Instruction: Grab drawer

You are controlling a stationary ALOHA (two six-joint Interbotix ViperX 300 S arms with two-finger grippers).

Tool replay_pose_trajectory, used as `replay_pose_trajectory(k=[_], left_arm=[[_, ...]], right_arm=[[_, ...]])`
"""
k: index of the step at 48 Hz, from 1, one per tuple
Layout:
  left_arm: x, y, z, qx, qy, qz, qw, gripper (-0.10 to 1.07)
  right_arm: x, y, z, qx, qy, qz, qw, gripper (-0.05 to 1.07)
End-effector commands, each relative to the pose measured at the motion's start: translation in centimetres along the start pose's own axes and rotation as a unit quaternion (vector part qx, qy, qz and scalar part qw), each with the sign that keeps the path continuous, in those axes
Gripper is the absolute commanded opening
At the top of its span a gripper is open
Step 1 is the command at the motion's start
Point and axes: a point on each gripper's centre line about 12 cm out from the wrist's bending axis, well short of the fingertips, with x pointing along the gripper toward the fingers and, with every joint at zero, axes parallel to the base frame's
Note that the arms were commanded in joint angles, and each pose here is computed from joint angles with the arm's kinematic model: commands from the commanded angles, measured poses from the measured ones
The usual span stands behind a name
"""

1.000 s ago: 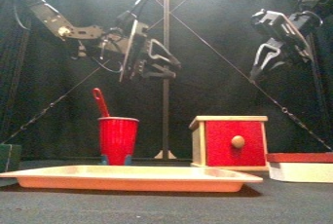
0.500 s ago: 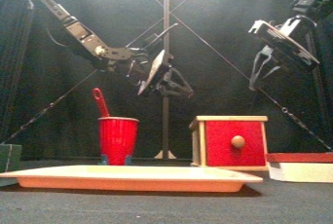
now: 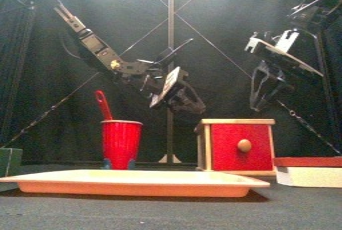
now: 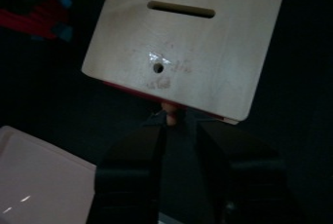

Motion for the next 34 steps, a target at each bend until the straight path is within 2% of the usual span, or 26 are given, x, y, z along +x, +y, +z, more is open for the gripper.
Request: replay_pose_trajectory(k=[1, 11, 20, 34], left_arm=[[0.2, -0.3, 1.4, 0.0, -0.015, -0.004, 0.9999, 0.62], [0.4, -0.2, 0.8, 0.0, -0.001, -0.003, 1.0, 0.62], [1.0, -0.1, -0.1, -0.001, 0.021, -0.001, 0.9998, 0.62], [1.7, -0.3, -0.7, 0.0, 0.052, -0.003, 0.9987, 0.62]], right_arm=[[-0.1, 1.1, 0.2, 0.005, 0.001, 0.007, 1.0, 0.75], [0.7, 1.9, -0.4, 0.002, 0.017, 0.006, 0.9998, 0.88], [1.4, 2.1, -0.7, 0.021, 0.043, 0.017, 0.9987, 0.89], [2.3, 1.7, -0.6, 0.047, 0.07, 0.043, 0.9955, 0.89]])
